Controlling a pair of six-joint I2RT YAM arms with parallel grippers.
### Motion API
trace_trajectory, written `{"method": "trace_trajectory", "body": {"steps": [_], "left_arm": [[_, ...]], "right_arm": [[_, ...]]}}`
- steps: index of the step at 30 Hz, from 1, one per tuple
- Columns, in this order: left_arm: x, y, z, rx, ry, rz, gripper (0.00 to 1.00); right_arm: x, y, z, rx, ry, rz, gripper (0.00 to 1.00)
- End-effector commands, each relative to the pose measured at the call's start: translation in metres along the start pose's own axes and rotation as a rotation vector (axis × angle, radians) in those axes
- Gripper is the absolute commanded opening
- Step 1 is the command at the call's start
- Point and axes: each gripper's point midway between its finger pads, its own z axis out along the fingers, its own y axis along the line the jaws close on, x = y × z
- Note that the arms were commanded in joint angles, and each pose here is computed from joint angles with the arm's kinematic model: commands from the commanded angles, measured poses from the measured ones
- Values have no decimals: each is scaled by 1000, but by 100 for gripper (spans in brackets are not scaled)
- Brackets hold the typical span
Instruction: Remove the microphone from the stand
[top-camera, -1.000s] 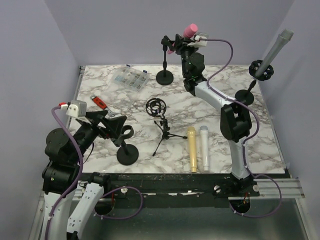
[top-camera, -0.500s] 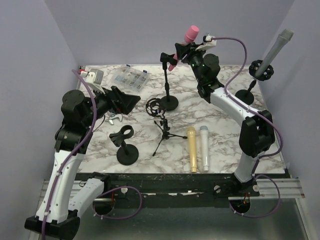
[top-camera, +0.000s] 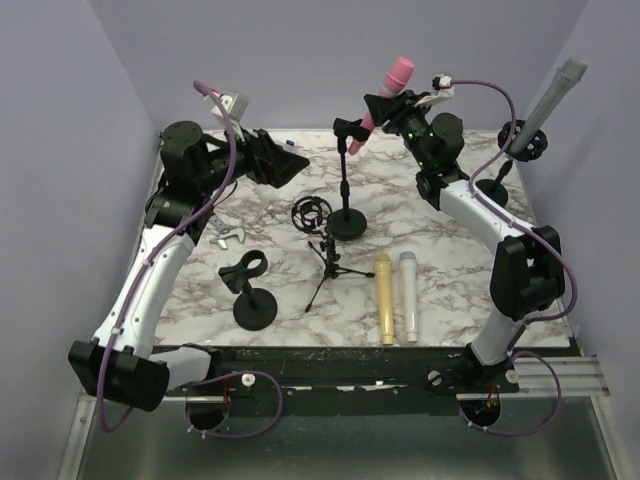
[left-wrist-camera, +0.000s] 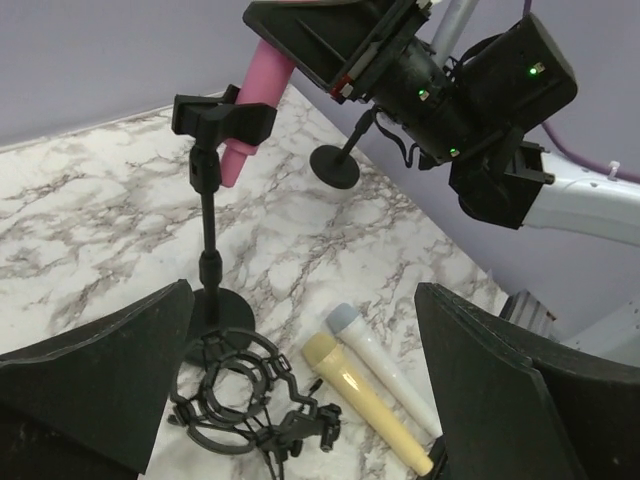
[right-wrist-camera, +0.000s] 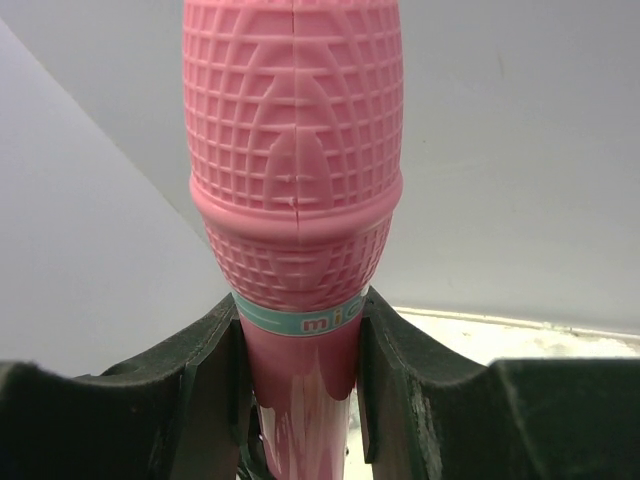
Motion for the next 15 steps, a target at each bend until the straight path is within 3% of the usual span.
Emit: {"method": "trace_trajectory", "body": {"steps": [1, 9, 15], "left_arm": [[-10, 1, 31, 104, 20, 121, 98], [7, 30, 95, 198, 141, 132, 95], [29, 25, 126, 253, 211, 159, 98]], "right_arm": [[-23, 21, -14, -102, -30, 56, 1], [-15, 25, -36, -175, 26, 79, 1], [-10, 24, -50, -175, 42, 92, 1]]}}
